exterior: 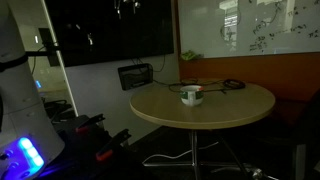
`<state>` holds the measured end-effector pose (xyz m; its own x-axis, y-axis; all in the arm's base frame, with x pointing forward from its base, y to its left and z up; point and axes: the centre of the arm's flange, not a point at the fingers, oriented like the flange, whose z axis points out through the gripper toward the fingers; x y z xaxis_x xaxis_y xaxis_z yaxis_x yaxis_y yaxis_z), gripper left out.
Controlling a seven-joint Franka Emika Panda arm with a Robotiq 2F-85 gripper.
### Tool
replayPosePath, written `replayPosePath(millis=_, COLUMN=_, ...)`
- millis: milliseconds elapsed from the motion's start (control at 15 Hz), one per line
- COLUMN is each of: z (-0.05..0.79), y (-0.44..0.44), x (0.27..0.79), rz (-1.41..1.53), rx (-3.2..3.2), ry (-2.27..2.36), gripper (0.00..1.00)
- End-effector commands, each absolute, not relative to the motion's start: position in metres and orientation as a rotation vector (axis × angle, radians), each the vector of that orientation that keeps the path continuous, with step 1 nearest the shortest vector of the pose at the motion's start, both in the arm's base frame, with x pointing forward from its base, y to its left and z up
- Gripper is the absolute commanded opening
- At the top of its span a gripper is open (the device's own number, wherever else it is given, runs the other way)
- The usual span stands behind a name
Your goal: Take the orange marker out of the mug
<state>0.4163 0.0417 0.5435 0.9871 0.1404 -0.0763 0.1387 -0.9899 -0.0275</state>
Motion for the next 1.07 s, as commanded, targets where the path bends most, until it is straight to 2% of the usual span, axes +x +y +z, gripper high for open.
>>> replayPosePath(millis=0, z=0.544, y=0.042, x=0.416, rz=0.122, rx=-3.109, ry=-0.218, gripper=1.0)
replayPosePath(millis=200, z=0.542, y=0.042, x=0.417, rz=0.112, rx=-3.107, ry=-0.257, gripper=1.0)
replayPosePath(millis=400, z=0.526, y=0.041, x=0.427, rz=0.039, rx=-3.123, ry=-0.504, gripper=1.0)
replayPosePath(millis=733, z=0.462, y=0.024, x=0.463, rz=-0.001, rx=-3.1, ry=-0.944, gripper=1.0)
replayPosePath(millis=1000, z=0.405, y=0.005, x=0.492, rz=0.09, rx=-3.043, ry=-1.301, gripper=1.0)
